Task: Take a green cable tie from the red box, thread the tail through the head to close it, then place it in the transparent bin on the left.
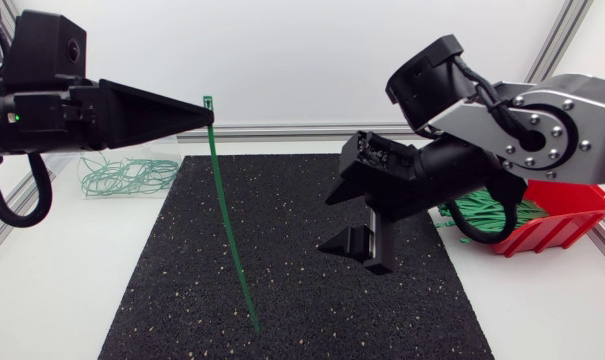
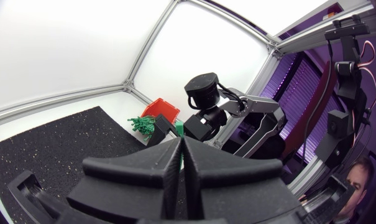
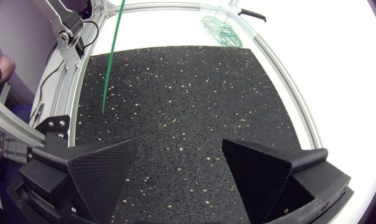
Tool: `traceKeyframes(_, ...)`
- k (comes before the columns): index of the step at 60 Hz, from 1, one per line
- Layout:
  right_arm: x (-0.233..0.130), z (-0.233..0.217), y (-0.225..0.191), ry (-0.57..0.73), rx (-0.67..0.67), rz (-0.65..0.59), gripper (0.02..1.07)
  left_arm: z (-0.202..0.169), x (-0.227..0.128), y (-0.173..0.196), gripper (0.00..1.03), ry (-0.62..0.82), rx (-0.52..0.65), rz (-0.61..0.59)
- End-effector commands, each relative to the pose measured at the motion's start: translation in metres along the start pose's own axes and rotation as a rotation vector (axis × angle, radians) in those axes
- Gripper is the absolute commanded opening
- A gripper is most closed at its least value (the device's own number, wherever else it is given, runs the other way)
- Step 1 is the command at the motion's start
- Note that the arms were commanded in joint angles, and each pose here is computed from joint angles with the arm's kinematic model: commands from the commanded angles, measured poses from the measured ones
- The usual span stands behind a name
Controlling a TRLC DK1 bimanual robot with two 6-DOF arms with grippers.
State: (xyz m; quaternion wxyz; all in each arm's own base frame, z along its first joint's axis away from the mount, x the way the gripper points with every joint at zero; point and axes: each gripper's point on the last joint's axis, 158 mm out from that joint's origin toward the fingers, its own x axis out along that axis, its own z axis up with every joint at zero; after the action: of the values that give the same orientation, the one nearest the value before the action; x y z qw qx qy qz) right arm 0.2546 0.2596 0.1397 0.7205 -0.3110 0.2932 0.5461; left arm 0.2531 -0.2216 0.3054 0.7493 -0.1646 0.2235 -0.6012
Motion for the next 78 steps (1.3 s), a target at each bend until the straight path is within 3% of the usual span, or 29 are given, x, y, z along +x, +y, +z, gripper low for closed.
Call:
traceKeyframes(1, -0.004, -0.002, 0.0, 0.0, -0.11, -0.052, 1.03, 0.009, 0.0, -0.002, 0.04, -0.002, -0.037, -0.023)
traceKeyframes(10, -0.004, -0.011, -0.011, 0.054, -0.298, -0.157, 1.03, 0.013, 0.002, 0.004, 0.04, 0.005, -0.089, -0.036)
traceKeyframes(19, -0.013, 0.009, -0.029, -0.022, -0.412, -0.334, 1.03, 0.014, 0.004, 0.009, 0.04, 0.01, -0.109, -0.038)
traceKeyframes(29, -0.018, 0.026, -0.015, -0.08, -0.727, -0.508, 1.03, 0.015, 0.007, 0.012, 0.04, 0.018, -0.134, -0.052)
traceKeyframes(42, -0.001, 0.022, -0.012, -0.051, -1.122, -0.666, 1.03, 0.015, 0.014, 0.035, 0.04, 0.04, -0.266, -0.064)
traceKeyframes(60, 0.005, 0.045, -0.001, -0.128, -1.398, -0.75, 1.03, 0.012, 0.015, 0.054, 0.04, 0.065, -0.431, -0.118)
traceKeyframes(78, 0.007, 0.055, 0.01, -0.189, -1.585, -0.816, 1.02, 0.039, 0.021, 0.061, 0.03, 0.084, -0.536, -0.171)
